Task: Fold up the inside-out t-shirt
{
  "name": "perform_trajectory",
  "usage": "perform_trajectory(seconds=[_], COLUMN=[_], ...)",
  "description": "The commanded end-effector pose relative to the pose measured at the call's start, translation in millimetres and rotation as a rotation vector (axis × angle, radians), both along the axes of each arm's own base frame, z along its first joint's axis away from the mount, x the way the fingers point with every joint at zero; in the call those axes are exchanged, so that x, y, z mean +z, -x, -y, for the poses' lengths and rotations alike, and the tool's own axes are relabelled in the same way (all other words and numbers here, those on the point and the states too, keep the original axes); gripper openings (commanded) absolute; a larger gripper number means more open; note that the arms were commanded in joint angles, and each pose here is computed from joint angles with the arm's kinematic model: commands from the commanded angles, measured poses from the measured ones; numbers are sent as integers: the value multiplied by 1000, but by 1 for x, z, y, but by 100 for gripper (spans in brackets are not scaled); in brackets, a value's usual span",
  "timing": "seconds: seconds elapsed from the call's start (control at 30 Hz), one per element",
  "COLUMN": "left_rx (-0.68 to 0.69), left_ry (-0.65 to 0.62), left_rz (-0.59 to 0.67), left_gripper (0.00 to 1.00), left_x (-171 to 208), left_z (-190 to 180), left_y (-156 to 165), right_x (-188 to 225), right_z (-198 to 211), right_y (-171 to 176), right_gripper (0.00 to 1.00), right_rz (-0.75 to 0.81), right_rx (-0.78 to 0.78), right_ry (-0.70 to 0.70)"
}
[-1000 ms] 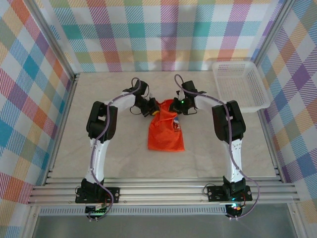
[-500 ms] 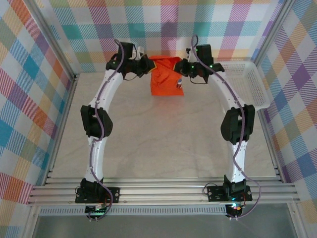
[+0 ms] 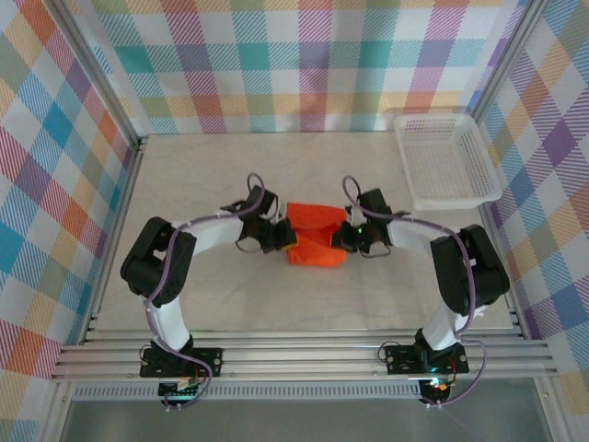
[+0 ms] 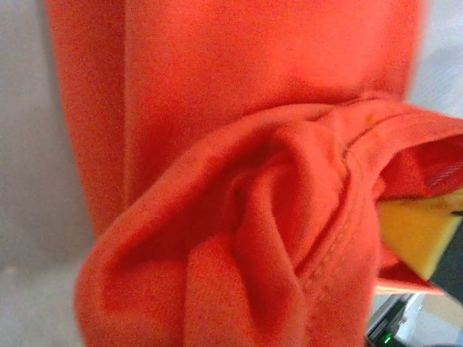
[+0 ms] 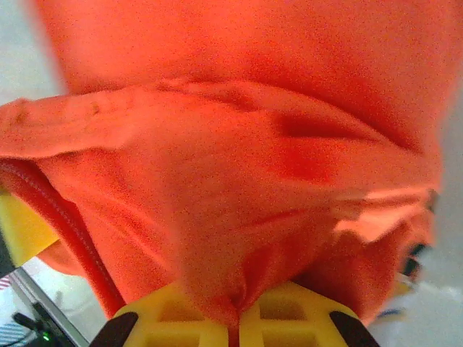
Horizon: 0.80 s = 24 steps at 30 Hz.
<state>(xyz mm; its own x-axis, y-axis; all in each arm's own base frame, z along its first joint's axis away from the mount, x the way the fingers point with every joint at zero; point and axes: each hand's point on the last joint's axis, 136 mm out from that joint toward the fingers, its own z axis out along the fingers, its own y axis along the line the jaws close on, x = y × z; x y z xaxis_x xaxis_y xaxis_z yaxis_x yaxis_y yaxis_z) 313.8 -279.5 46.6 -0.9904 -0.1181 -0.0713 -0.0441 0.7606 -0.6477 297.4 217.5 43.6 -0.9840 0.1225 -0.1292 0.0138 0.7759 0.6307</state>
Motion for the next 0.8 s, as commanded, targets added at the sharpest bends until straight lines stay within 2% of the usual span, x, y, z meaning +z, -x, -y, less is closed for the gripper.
perform_trajectory(seconds=[0.0, 0.23, 0.33, 0.5, 0.63, 0.77], left_rx=[71, 12, -14, -18, -41, -71], left_ry=[40, -10, -83, -117, -101, -118], left_rz=[172, 230, 228, 255, 230, 178], left_gripper=[0, 0, 0, 0, 0, 0], left_x=[35, 67, 68, 74, 60, 25], left_z=[2, 14, 12, 12, 23, 36], left_y=[-27, -56, -68, -101, -136, -161], right_x=[50, 63, 62, 53, 35, 8], right_z=[-1, 11, 12, 16, 37, 41], right_y=[-27, -52, -69, -102, -123, -130], right_gripper=[0, 0, 0, 0, 0, 0], right_rz=[207, 267, 276, 281, 245, 193], right_rx=[-53, -57, -62, -88, -160, -177], right_ry=[-53, 79, 104, 147, 215, 230])
